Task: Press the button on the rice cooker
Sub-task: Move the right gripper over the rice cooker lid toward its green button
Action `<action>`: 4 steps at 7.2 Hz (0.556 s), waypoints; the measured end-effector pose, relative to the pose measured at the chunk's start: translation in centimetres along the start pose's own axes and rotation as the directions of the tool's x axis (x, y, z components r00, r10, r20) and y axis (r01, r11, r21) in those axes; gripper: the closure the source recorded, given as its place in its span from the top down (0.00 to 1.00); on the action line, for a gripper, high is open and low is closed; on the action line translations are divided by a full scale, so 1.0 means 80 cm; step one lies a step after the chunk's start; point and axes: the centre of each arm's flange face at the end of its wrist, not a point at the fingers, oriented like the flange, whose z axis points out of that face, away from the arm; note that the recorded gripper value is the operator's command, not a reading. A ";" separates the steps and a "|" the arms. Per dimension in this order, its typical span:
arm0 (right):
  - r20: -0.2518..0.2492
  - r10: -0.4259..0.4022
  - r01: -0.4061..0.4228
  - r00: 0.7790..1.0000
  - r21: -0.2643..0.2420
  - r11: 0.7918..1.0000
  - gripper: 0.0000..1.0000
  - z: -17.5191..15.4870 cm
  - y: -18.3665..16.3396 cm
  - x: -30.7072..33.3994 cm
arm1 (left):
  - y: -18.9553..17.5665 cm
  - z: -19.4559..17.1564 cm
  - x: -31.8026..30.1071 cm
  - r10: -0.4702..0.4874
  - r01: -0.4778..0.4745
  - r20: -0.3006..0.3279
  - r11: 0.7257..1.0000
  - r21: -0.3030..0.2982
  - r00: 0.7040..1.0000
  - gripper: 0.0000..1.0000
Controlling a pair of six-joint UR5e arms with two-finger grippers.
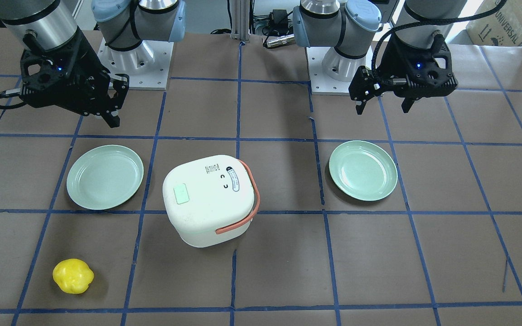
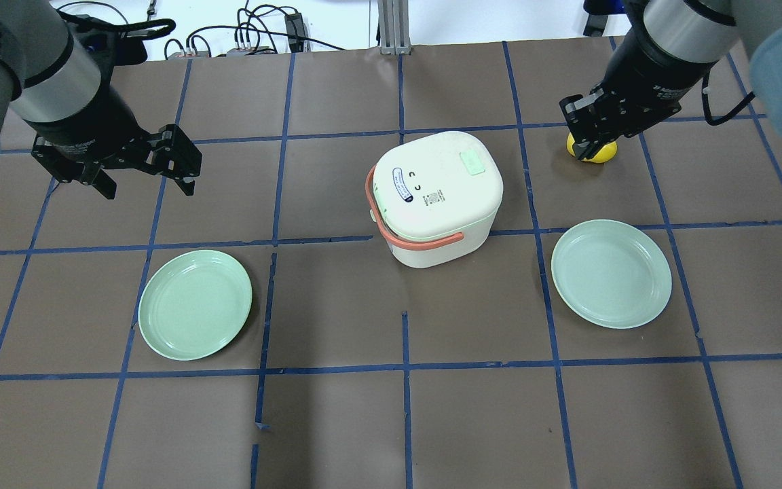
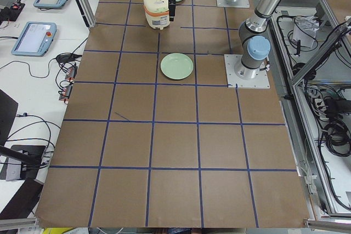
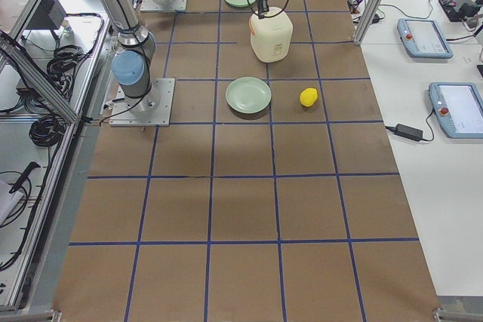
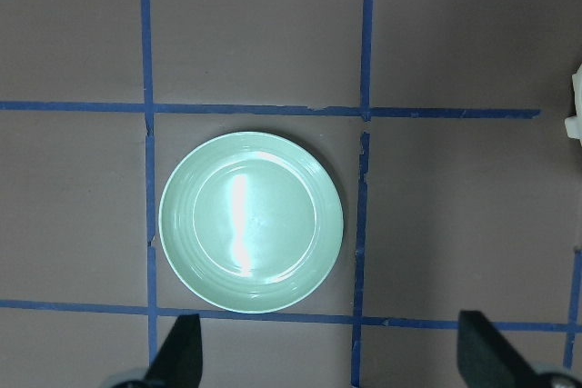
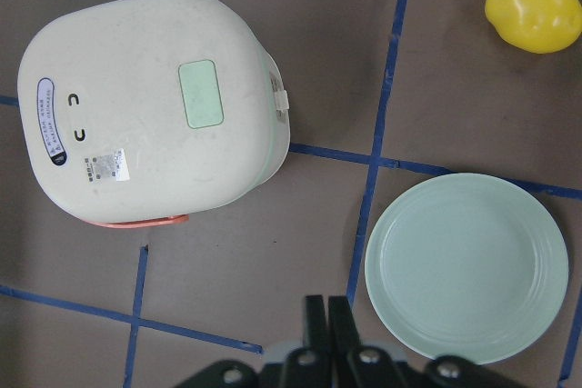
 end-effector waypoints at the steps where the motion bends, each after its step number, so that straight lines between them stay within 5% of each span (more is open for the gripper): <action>1: 0.023 -0.014 0.014 1.000 0.015 1.000 0.06 0.007 -0.009 -0.007 | 0.000 0.000 0.000 0.000 0.000 0.000 1.000 0.000 1.000 1.00; 4: 0.049 -0.081 0.078 0.995 0.068 0.995 0.07 0.057 -0.055 -0.032 | 0.000 0.000 0.000 0.000 0.000 0.000 1.000 0.000 1.000 1.00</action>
